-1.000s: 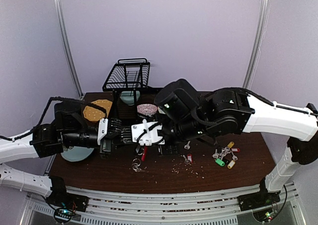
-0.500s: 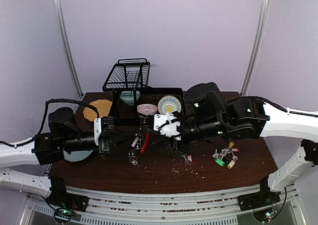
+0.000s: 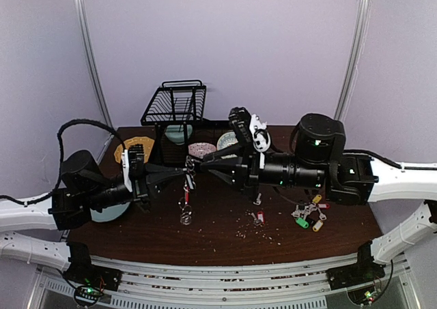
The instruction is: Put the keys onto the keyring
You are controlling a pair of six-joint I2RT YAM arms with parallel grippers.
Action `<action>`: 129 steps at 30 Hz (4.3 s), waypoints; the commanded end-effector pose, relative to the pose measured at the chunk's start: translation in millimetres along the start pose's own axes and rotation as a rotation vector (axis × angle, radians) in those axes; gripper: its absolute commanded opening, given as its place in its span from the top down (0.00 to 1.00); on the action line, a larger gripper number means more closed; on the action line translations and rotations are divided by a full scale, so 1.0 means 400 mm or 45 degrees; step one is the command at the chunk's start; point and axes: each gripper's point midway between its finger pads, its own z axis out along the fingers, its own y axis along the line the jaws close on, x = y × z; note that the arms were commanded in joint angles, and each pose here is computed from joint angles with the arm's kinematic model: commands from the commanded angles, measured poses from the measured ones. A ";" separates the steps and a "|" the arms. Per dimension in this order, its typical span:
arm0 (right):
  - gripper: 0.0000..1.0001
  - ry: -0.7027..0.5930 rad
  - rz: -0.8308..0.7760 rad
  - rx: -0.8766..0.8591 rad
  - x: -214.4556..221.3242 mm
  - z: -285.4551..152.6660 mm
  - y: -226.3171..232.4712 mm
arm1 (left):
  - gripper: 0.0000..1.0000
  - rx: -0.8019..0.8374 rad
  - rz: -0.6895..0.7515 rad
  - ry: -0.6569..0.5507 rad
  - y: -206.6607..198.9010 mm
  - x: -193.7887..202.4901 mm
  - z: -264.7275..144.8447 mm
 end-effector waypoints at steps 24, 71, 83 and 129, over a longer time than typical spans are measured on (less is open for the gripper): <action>0.92 -0.015 0.186 -0.213 0.035 0.102 0.016 | 1.00 0.042 -0.067 -0.274 -0.013 -0.101 -0.025; 0.81 0.022 -0.048 -0.092 -0.034 0.009 -0.014 | 1.00 0.052 -0.077 -0.238 -0.016 -0.084 -0.017; 0.88 0.073 -0.058 -0.236 -0.003 0.071 0.027 | 1.00 0.037 -0.069 -0.242 -0.012 -0.087 -0.021; 1.00 0.592 -0.435 -0.159 0.101 0.031 0.007 | 0.78 0.223 0.101 0.171 -0.053 -0.006 0.007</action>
